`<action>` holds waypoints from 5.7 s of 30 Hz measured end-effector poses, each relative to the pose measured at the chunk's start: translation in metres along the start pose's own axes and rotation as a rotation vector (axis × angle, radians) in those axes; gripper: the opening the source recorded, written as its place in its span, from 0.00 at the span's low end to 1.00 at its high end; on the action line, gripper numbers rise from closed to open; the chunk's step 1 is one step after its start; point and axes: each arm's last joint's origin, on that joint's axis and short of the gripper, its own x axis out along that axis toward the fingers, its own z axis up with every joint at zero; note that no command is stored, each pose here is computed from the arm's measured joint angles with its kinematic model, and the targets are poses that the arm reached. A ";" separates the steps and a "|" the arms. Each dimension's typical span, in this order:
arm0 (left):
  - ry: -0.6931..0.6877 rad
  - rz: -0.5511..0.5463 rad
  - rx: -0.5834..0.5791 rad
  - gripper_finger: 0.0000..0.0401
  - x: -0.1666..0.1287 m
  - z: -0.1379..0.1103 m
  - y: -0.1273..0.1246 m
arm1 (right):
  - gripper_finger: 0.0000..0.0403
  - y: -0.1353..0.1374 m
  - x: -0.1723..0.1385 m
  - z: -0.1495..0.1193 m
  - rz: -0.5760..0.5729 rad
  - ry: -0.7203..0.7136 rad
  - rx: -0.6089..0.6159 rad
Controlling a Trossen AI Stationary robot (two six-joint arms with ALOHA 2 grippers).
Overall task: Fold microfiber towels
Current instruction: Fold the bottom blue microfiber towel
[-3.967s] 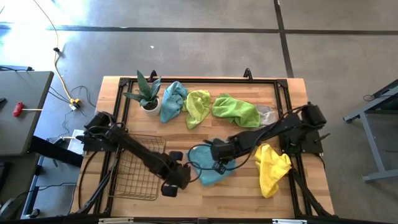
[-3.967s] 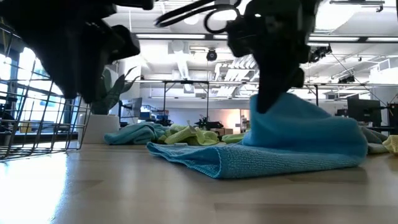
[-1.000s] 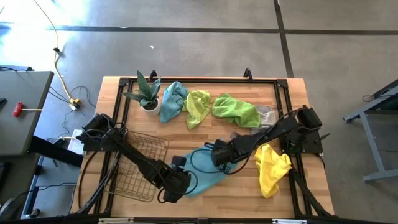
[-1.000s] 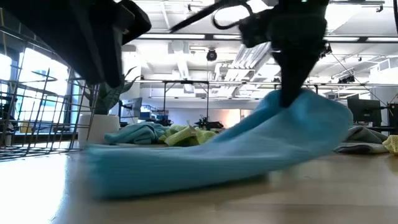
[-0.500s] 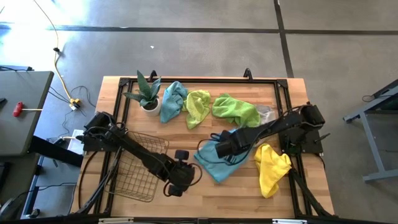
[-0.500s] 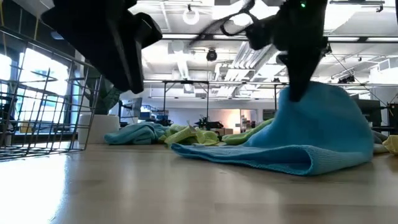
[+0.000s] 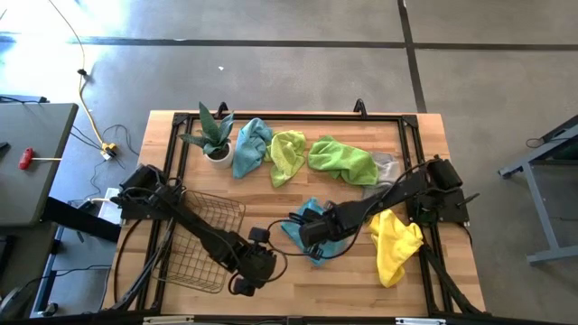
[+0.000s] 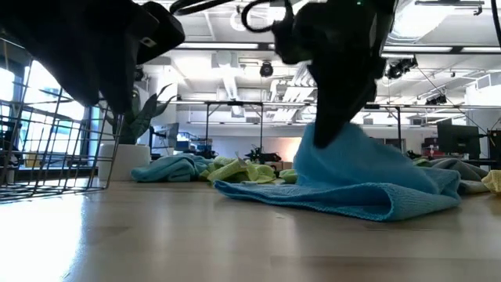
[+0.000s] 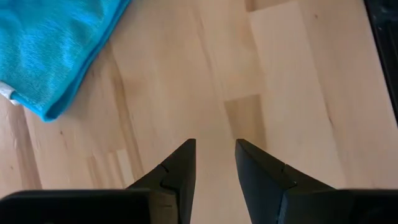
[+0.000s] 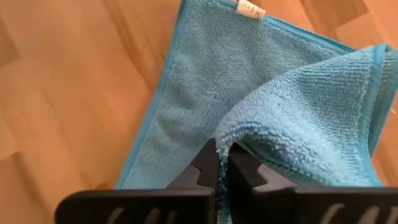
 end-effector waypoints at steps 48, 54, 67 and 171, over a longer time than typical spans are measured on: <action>-0.102 0.201 0.015 0.26 -0.002 0.004 0.001 | 0.47 0.005 0.003 -0.041 -0.150 0.042 -0.037; -0.132 0.227 0.017 0.26 0.002 0.014 0.021 | 0.47 0.012 -0.006 -0.059 -0.180 0.136 -0.068; -0.201 0.232 -0.034 0.26 0.013 0.035 0.087 | 0.47 -0.002 -0.014 -0.096 -0.439 0.241 -0.140; -0.081 -0.178 -1.037 0.51 0.060 -0.026 0.183 | 0.47 -0.130 -0.011 -0.108 0.106 -0.462 -0.207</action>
